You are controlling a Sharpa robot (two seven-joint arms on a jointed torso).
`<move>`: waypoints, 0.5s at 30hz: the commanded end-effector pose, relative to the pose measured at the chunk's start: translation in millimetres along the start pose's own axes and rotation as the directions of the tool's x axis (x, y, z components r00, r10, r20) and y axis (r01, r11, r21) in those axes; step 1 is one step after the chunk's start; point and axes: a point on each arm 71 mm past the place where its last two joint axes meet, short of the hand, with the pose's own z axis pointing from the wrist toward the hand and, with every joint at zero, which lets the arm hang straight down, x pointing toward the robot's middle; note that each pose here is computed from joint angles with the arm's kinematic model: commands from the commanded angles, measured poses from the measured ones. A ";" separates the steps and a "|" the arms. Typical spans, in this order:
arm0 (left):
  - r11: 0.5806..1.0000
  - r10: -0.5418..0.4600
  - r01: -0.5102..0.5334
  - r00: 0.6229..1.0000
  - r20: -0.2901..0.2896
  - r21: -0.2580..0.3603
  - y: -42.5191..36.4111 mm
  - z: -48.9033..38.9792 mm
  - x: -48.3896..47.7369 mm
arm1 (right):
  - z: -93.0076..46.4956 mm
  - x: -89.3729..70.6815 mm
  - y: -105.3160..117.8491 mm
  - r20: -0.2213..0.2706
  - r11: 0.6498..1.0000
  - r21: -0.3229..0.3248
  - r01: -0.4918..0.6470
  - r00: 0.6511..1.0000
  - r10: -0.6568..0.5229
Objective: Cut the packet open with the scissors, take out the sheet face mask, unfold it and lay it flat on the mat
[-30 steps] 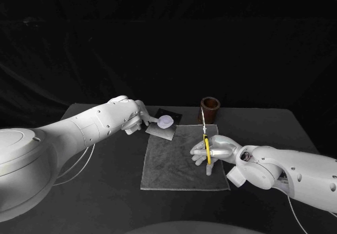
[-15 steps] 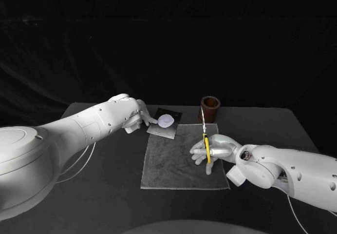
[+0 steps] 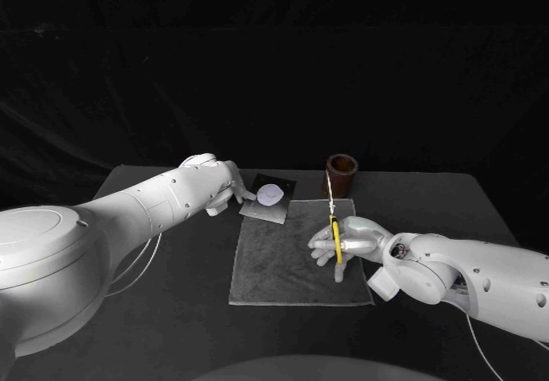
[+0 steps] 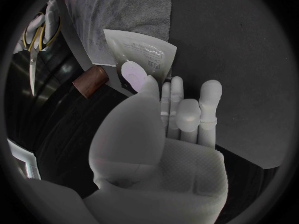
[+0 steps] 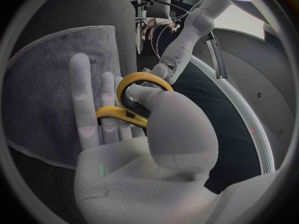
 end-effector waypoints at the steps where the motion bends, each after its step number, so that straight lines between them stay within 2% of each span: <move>1: 0.995 0.087 -0.090 0.992 -0.090 -0.034 9.2 5.2 35.1 | 0.5 1.4 2.1 -0.008 1.000 -0.008 0.005 1.000 -0.005; 9: 0.994 0.104 -0.105 0.994 -0.047 -0.016 9.4 8.6 41.6 | 0.6 2.2 2.9 -0.009 1.000 -0.010 0.005 1.000 -0.005; 15: 0.998 0.050 -0.050 0.999 -0.019 0.031 6.2 9.1 42.7 | 0.7 2.3 3.1 -0.009 1.000 -0.010 0.005 1.000 -0.005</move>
